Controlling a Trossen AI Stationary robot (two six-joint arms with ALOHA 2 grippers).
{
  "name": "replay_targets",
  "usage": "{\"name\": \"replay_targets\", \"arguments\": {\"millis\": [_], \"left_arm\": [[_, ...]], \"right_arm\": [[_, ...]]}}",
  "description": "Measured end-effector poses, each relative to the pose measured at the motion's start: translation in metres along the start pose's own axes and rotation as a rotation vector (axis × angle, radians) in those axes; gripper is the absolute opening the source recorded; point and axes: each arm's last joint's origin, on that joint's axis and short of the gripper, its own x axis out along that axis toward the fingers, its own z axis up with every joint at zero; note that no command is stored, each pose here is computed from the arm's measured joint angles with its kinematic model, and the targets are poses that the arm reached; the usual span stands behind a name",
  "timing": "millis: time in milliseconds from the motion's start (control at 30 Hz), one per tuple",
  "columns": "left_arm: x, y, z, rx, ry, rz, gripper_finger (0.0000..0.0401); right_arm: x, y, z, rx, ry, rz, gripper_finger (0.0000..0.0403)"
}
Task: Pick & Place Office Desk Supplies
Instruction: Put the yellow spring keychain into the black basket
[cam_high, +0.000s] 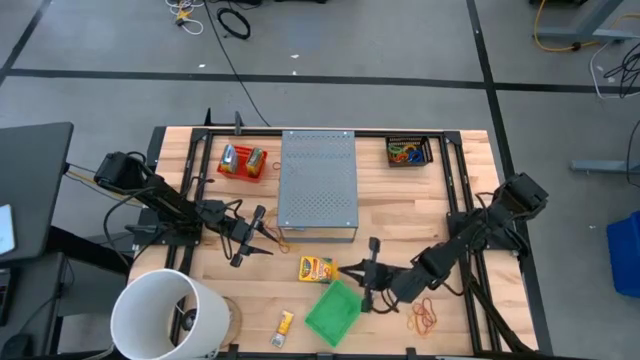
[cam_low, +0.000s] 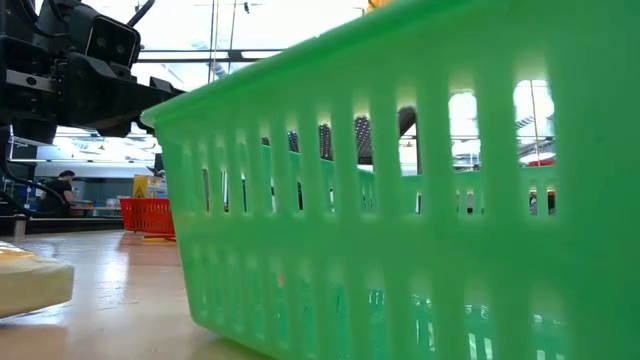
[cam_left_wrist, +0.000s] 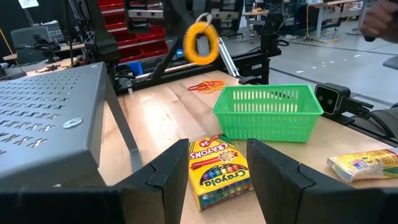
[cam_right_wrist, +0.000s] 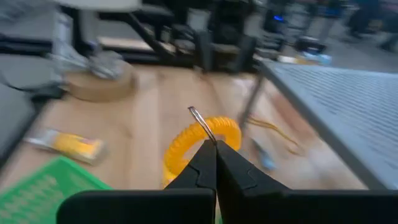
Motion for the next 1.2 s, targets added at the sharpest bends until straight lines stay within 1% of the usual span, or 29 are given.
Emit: {"name": "replay_targets", "arguments": {"millis": [133,233,333,500,600,733,900,1067,1200], "left_arm": [[0.000,0.000,0.000,-0.004,0.001,-0.003,0.0168],[0.000,0.000,-0.001,-0.007,0.006,-0.006,0.0168],[0.000,0.000,-0.001,-0.013,0.007,-0.006,0.0168],[0.000,-0.001,-0.001,-0.015,0.007,-0.007,0.0168],[0.000,-0.001,-0.001,-0.015,0.006,-0.006,0.0168],[0.000,0.000,-0.001,-0.015,0.006,-0.006,0.0168],[0.000,0.000,-0.001,-0.015,0.006,-0.006,0.0168],[0.000,0.000,-0.001,-0.015,0.006,-0.006,0.0168],[0.000,0.000,-0.001,-0.015,0.006,-0.006,0.0168]], "right_arm": [[-0.001,0.001,-0.003,0.047,-0.046,0.138,0.0000],[-0.008,0.003,-0.012,0.119,-0.094,0.250,0.0000],[-0.019,0.003,-0.028,0.187,-0.093,0.273,0.0000],[-0.036,0.000,-0.060,0.258,-0.049,0.148,0.0000],[-0.043,-0.007,-0.077,0.297,-0.030,0.070,0.0000],[-0.049,-0.020,-0.095,0.329,-0.034,-0.069,0.0000],[-0.047,-0.037,-0.106,0.347,-0.058,-0.224,0.0000],[-0.038,-0.056,-0.110,0.355,-0.083,-0.388,0.0000],[-0.028,-0.075,-0.109,0.361,-0.113,-0.554,0.0000]]}}
